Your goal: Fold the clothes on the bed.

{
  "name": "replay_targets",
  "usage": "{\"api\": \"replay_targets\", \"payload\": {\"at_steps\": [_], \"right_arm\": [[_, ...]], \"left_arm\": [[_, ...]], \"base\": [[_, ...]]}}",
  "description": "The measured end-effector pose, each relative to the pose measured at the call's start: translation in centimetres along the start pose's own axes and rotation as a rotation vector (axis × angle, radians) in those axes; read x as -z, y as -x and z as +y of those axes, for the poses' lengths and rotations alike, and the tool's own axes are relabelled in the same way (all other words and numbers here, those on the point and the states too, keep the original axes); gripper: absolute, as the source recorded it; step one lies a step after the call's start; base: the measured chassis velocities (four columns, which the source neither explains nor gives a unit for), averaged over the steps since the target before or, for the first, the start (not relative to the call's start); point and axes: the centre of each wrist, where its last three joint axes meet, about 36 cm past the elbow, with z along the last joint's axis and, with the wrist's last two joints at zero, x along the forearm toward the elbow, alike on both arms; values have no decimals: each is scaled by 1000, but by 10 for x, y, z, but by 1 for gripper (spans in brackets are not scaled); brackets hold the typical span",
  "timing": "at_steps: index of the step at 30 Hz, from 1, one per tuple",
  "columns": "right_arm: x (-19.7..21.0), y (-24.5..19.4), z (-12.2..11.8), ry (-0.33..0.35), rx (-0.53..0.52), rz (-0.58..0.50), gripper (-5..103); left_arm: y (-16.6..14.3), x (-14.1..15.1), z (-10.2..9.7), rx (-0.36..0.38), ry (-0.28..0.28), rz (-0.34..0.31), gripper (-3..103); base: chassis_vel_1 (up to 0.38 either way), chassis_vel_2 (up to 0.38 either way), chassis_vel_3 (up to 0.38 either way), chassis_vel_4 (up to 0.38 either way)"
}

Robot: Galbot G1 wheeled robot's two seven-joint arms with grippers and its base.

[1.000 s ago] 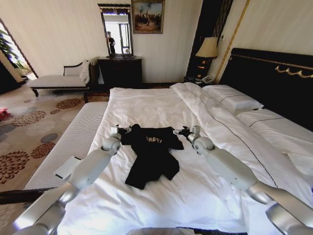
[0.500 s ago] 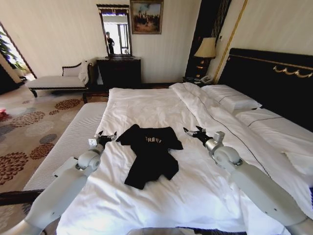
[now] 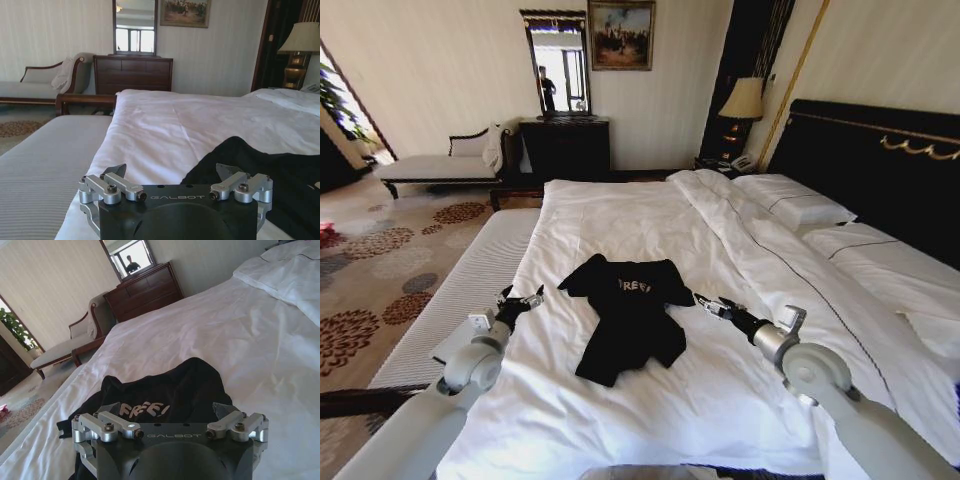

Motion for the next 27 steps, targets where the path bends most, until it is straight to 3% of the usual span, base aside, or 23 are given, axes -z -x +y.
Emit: {"api": "replay_targets", "payload": {"at_steps": [7,12,16,21,22,27], "right_arm": [[-22,-12,-1,-72,-13,10,100],[-40,-17,0,-46,10,51,100],[-54,-23,9,19,19,100,100],[-60,-30,21,197,32,176,100],[-60,-30,21,197,32,176,100],[-66,-30,27,296,25,248,100]], "left_arm": [[-26,-22,22,-92,-39,-25,100],[-39,-33,37,-141,-38,-69,100],[-55,-42,47,-185,-55,-64,98],[-70,-48,52,-240,-123,-1,98],[-70,-48,52,-240,-123,-1,98],[-79,-51,47,-269,-228,91,97]], "base": [[0,0,0,0],[0,0,0,0],[0,0,0,0],[0,0,0,0],[0,0,0,0],[0,0,0,0]]}}
